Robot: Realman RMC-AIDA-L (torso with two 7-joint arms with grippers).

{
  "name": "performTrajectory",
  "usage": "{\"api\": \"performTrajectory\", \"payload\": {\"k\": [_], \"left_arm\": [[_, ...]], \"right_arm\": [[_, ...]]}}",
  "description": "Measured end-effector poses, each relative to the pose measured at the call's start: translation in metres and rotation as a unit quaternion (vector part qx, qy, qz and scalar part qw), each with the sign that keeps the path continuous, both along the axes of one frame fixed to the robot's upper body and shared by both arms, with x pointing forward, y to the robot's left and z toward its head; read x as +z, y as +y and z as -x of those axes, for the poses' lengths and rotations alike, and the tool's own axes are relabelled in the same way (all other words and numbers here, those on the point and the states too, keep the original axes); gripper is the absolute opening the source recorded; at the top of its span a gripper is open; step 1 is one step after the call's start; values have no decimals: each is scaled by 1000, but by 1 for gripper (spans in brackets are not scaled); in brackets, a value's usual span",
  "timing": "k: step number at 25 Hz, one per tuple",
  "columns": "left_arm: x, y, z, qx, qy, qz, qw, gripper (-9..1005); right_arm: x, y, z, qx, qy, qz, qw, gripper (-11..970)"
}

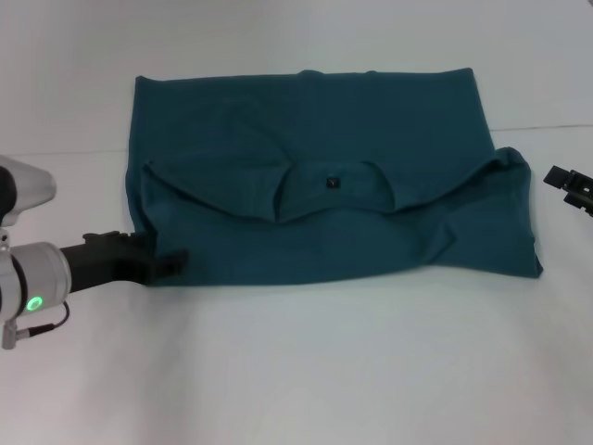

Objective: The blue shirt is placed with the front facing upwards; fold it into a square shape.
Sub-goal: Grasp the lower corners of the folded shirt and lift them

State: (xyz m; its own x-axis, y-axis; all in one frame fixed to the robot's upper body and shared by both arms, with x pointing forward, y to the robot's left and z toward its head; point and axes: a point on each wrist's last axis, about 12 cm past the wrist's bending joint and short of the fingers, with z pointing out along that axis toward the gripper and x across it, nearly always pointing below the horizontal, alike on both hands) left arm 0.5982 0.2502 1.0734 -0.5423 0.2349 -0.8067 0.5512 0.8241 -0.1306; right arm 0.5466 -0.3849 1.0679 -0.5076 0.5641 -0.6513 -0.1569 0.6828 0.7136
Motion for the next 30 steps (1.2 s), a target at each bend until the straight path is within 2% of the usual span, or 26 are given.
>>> {"api": "performTrajectory", "payload": {"k": [6,11,14,17,21,25,28,30], "left_arm": [[-2,-7,-3,-15,-4,-17,1000,755],[-3,-9,-3,-21,-6,-22,1000,627],[-2,-10,-4,-22,-7,-23,999,514],[-1,-10,-4,-24,-7,-21,999,383],[1,-12,-5,-26,-7,-15,1000,265],[4,-13,-6,-25,-3,-6,1000,147],[6,-13,-8,-24,-4,-2,1000,71],[8,-13,-8,-25,-5,-2,1000,20]], "right_arm": [[5,5,-2,37,-2,17,999,766],[16,1,-3,96,2,84,992,768],[31,-8,-4,129,12,139,982,770],[51,-25,-6,133,42,186,973,771],[72,-32,-14,145,69,236,958,773],[92,-29,-26,143,99,260,950,775],[98,-20,-35,153,132,273,941,777],[96,-12,-40,165,149,295,929,777]]}}
